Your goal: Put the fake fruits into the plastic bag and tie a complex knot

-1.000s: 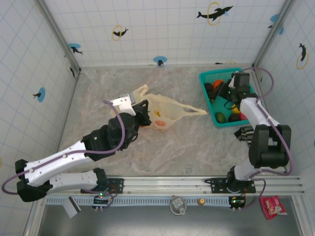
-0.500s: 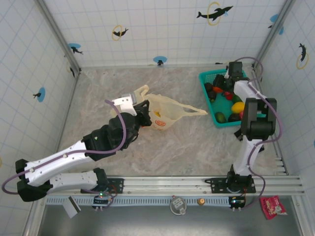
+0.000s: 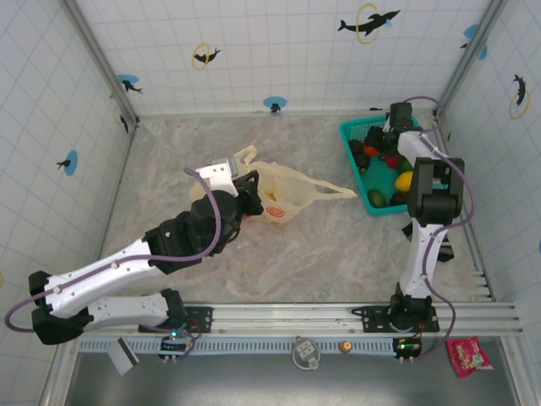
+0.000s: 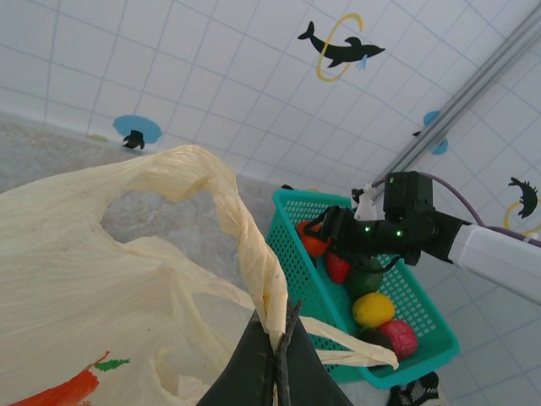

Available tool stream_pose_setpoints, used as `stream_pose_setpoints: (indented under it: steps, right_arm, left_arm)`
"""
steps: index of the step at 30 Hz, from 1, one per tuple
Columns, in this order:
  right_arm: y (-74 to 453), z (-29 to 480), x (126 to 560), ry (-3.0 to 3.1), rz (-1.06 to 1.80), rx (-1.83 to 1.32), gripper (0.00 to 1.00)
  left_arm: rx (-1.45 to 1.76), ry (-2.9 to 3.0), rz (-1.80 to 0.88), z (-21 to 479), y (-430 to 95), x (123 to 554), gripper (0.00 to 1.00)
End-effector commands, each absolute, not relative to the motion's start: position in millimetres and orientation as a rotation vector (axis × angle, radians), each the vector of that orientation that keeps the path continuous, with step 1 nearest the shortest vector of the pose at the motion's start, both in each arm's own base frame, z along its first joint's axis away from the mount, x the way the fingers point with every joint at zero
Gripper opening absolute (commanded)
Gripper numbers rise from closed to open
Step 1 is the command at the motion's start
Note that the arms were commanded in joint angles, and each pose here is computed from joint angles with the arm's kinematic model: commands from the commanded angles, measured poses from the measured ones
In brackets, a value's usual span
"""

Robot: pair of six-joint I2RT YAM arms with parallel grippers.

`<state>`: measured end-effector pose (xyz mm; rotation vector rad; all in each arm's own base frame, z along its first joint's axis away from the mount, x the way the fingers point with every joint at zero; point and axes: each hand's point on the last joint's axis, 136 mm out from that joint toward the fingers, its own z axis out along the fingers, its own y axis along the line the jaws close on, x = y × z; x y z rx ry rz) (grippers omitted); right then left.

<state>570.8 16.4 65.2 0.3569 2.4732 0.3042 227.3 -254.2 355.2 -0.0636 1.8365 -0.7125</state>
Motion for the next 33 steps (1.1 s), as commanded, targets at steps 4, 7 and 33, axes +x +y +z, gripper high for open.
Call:
stream_pose_setpoints:
  steps: [4,7,33]
  right_arm:
    - [21.6,49.4,577.1,2.515,0.323,0.354,0.69]
    - [24.2,54.4,575.8,2.514,0.337,0.346,0.63]
    - [57.8,239.7,501.2,2.102,0.478,0.240,0.58]
  left_arm:
    - [-0.078,1.833,-0.705,364.2,-252.8,229.4,0.00]
    - [-0.079,1.834,-0.705,363.7,-252.8,229.3,0.00]
    - [-0.097,1.815,-0.713,365.7,-240.0,225.5,0.00]
